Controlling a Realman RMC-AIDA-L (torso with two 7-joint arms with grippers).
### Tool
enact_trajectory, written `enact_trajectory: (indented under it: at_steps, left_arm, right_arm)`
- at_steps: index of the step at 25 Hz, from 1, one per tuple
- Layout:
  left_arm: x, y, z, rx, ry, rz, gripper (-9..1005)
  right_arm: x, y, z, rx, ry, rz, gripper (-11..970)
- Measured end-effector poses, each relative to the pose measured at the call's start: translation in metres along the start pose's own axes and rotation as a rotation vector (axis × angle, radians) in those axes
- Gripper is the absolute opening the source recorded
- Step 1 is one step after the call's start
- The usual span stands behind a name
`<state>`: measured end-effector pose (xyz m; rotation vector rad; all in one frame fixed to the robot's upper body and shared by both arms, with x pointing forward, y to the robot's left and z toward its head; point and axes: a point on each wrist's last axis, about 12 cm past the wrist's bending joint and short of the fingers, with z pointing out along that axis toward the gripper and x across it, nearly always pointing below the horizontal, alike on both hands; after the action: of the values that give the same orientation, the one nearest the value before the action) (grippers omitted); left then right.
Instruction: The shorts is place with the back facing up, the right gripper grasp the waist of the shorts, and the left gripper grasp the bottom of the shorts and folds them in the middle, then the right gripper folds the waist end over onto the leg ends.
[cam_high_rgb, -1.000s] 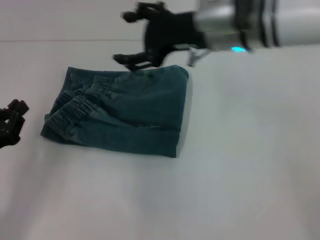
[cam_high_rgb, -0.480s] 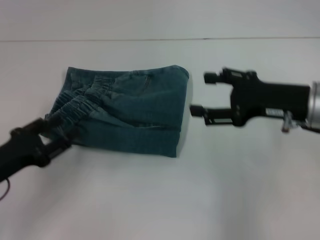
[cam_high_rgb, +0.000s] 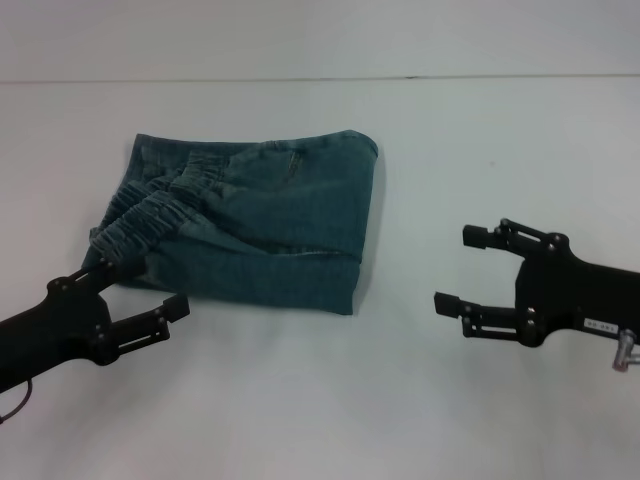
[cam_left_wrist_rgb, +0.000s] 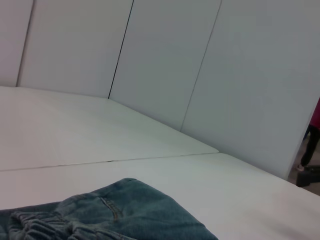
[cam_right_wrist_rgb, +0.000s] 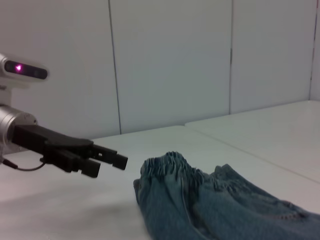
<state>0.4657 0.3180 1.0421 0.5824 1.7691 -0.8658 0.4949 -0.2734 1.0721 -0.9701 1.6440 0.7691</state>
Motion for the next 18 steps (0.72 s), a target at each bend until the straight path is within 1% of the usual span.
enact_trajectory:
  at_steps: [6,10,18]
  left_arm:
    - [0.001,-0.001,0.002,0.013,0.021,0.016,901]
    - [0.002,-0.001,0.003,0.020,0.026,0.023,901]
    - [0.003,-0.002,0.005,0.020,0.029,0.037,900]
  right_arm:
    - [0.013,0.004,-0.010,0.023,-0.013,-0.011,922]
    - [0.019,0.006,-0.012,0.031,-0.012,-0.014,921]
    - [0.022,0.006,-0.011,0.031,-0.014,-0.022,920]
